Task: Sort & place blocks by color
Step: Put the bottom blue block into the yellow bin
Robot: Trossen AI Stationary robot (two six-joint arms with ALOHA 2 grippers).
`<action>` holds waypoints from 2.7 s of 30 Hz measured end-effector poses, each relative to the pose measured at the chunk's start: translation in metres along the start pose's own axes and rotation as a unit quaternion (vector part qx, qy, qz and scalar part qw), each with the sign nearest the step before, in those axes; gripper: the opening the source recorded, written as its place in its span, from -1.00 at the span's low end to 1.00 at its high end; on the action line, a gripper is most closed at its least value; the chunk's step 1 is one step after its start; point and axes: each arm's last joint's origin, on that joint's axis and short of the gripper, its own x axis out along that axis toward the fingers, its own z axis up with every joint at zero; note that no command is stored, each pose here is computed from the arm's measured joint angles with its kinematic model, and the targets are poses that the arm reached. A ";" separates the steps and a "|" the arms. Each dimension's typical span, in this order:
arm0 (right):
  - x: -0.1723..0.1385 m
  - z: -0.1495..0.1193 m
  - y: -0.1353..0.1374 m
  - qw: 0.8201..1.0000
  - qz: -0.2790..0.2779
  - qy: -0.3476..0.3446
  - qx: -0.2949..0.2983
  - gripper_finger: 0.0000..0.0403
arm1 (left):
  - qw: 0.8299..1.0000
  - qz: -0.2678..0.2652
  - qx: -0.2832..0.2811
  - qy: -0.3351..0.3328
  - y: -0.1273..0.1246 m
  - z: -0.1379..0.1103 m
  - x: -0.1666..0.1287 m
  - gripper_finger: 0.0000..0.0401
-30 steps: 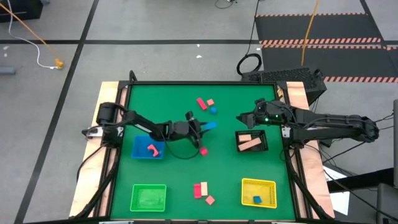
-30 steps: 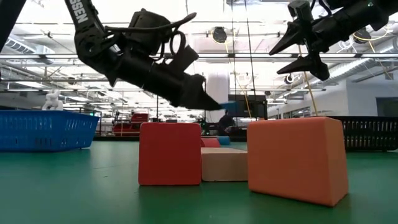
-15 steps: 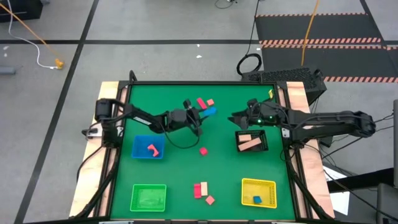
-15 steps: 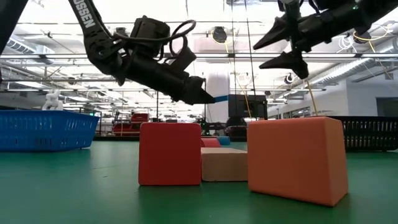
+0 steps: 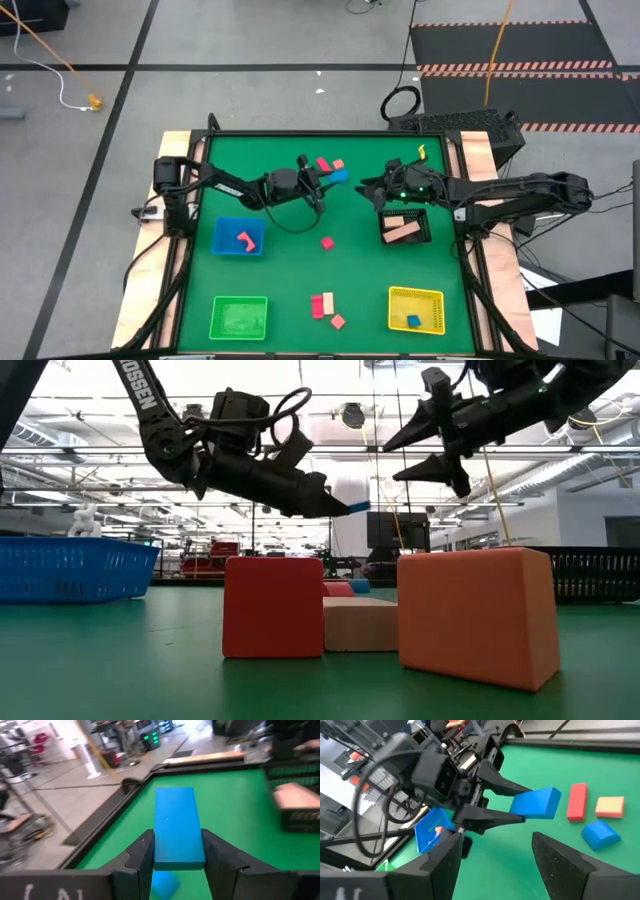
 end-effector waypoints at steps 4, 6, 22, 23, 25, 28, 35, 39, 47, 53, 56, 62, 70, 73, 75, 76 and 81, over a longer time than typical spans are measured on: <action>0.009 -0.005 -0.002 1.000 -0.002 0.005 0.010 0.16 | 1.000 -0.017 0.006 -0.011 -0.012 0.004 -0.002 -0.33; 0.012 -0.006 -0.003 1.000 -0.003 0.006 0.014 0.16 | 0.999 -0.029 0.017 -0.015 -0.021 0.006 -0.004 -0.33; 0.011 -0.012 0.007 0.996 0.023 0.015 0.081 0.16 | 0.996 -0.044 0.056 -0.046 -0.060 0.018 -0.017 -0.33; 0.011 -0.014 0.009 0.996 0.026 0.019 0.085 0.16 | 0.997 -0.040 0.052 -0.048 -0.060 0.019 -0.017 -0.33; 0.010 -0.017 0.013 0.995 0.032 0.025 0.089 0.16 | 0.997 -0.039 0.046 -0.055 -0.060 0.021 -0.017 -0.33; 0.009 -0.022 0.018 0.995 0.041 0.035 0.089 0.16 | 0.996 -0.040 0.044 -0.066 -0.063 0.024 -0.018 -0.33; 0.007 -0.028 0.026 0.995 0.044 0.030 0.079 0.11 | 0.994 -0.055 0.051 -0.080 -0.076 0.040 -0.015 -0.33; 0.006 -0.031 0.029 0.995 0.050 0.035 0.075 -0.08 | 0.993 -0.063 0.060 -0.076 -0.082 0.043 -0.015 -0.33; 0.005 -0.033 0.031 0.995 0.053 0.039 0.075 -0.76 | 0.993 -0.062 0.061 -0.074 -0.088 0.044 -0.018 -0.33; 0.005 -0.033 0.031 0.995 0.057 0.041 0.073 -0.81 | 0.995 -0.030 0.070 -0.066 -0.093 0.045 -0.021 -0.10; 0.005 -0.034 0.032 0.994 0.062 0.051 0.074 -0.81 | 0.996 -0.025 0.064 -0.064 -0.094 0.045 -0.022 0.08; 0.001 -0.030 0.026 0.994 0.041 0.055 0.082 -0.81 | 0.996 0.009 0.067 -0.051 -0.098 0.044 -0.025 0.19; -0.020 -0.019 0.005 0.991 -0.036 0.078 0.100 -0.81 | 0.991 0.070 0.113 0.019 -0.101 0.034 -0.027 0.21; -0.031 -0.022 0.003 0.982 -0.048 0.118 0.137 -0.81 | 0.988 0.082 0.118 0.058 -0.101 0.025 -0.028 0.21; -0.036 -0.027 0.006 0.975 -0.044 0.147 0.162 -0.81 | 0.985 0.094 0.116 0.085 -0.099 0.020 -0.028 0.21; -0.039 -0.031 0.007 0.970 -0.046 0.165 0.174 -0.81 | 0.984 0.100 0.115 0.097 -0.097 0.017 -0.027 0.21; -0.048 -0.051 0.027 0.945 -0.021 0.228 0.233 -0.81 | 0.977 0.120 0.099 0.143 -0.080 0.005 -0.022 0.21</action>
